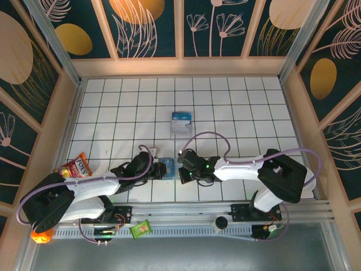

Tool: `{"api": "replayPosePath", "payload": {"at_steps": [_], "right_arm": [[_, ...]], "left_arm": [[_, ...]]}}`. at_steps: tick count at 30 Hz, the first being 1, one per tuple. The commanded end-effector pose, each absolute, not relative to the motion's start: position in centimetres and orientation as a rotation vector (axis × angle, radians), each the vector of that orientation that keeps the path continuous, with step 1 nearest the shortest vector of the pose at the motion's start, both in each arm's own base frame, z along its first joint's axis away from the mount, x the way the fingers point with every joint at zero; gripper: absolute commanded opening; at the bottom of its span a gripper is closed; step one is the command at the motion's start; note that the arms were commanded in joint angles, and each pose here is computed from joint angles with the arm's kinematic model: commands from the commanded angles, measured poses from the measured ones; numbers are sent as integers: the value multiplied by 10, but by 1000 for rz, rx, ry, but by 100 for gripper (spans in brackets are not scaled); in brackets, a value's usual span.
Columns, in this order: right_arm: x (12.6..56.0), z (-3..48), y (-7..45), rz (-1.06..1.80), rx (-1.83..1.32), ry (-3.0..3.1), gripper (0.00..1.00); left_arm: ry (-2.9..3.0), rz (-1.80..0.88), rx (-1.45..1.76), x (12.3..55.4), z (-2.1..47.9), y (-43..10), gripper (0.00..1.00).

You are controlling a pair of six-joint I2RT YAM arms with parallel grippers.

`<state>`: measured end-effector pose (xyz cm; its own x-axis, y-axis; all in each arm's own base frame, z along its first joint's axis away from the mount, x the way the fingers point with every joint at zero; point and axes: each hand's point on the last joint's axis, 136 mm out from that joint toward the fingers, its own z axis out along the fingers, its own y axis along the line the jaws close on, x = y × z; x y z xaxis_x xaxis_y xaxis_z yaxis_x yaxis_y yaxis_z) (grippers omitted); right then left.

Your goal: Take the credit cards out of the card holder

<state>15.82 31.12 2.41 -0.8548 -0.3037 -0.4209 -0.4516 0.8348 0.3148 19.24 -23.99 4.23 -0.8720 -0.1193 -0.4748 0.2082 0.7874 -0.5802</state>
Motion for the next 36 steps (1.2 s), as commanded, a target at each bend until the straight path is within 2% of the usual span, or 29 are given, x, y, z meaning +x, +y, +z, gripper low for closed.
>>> {"api": "replayPosePath", "payload": {"at_steps": [1,4,9,12,15,17,25,36], "right_arm": [[152,16,304,521,-551,2692,0],[159,38,314,552,-569,2624,0],[169,85,341,711,-599,2511,9],[173,90,355,861,-566,2542,14],[180,87,363,983,-480,2592,26],[182,83,366,1030,-440,2620,29],[182,62,370,1019,-393,2700,30],[185,52,376,1004,-382,2728,32]], "left_arm": [[2455,-868,80,197,42,-238,6],[2455,-856,78,197,42,-236,5],[2447,-833,66,199,41,-230,6],[2454,-816,63,199,38,-228,5],[2458,-820,64,199,35,-229,6],[2466,-809,65,199,32,-228,6],[2524,-743,49,192,12,-216,3],[2528,-752,48,188,10,-213,2]]}}
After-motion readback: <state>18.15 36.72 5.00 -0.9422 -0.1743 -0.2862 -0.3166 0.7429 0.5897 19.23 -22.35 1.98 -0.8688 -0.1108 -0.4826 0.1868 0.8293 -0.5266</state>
